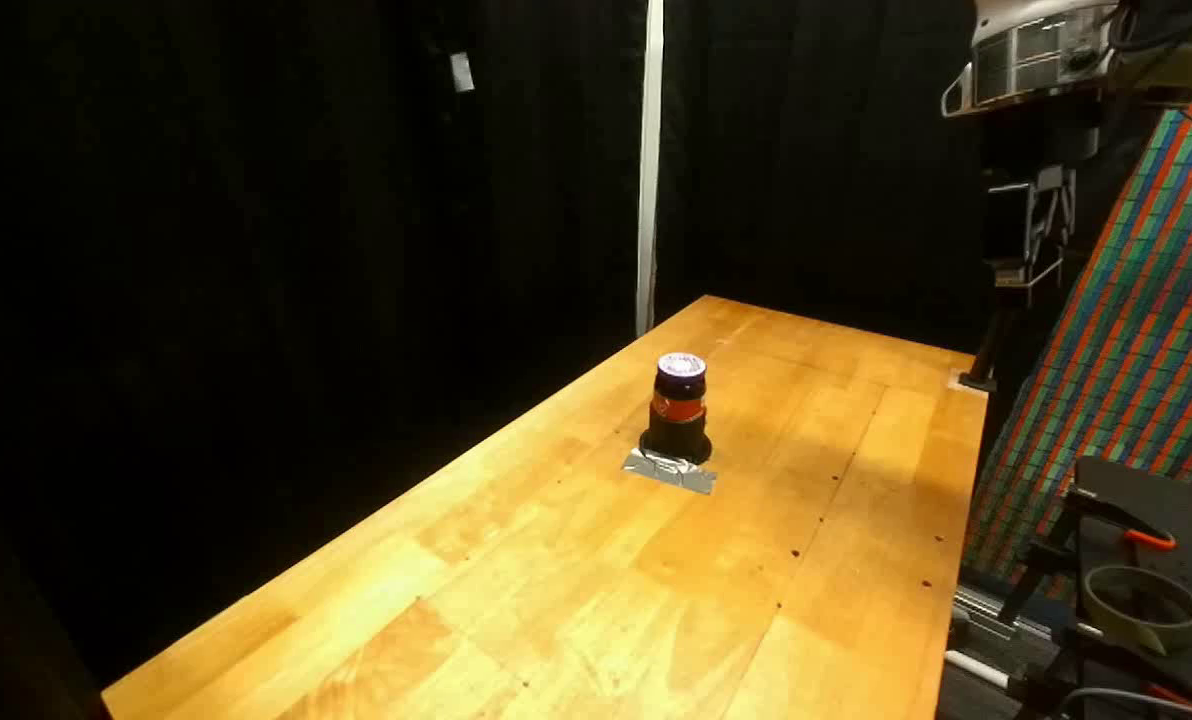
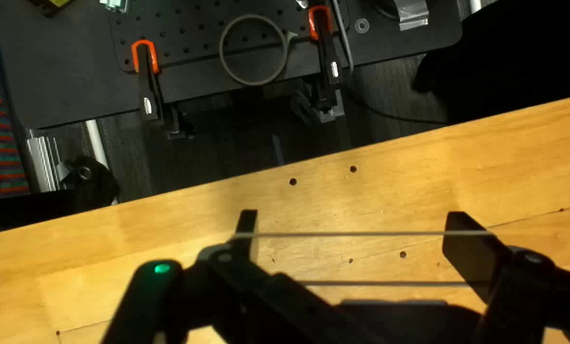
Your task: Put the rubber band on the jar.
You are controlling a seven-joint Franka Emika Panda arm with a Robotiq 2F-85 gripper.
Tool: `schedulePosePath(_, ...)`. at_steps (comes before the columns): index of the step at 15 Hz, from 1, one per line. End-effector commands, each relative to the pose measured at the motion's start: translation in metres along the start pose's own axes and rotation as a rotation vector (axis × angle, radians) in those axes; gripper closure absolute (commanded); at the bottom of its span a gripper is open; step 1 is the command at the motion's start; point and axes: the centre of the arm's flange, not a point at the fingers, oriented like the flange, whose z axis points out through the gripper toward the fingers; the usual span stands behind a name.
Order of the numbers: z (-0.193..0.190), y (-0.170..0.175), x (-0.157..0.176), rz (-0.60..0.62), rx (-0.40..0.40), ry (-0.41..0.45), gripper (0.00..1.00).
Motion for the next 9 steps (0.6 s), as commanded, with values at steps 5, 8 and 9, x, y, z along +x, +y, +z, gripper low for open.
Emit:
schedulePosePath(5, -0.004, -0.001, 0.000, -0.001, 0.002, 0.009, 0.00)
schedulePosePath(8, -0.002, 0.002, 0.046, -0.137, -0.032, 0.025, 0.00)
schedulePosePath(9, -0.002, 0.001, 0.063, -0.160, -0.040, 0.039, 0.00)
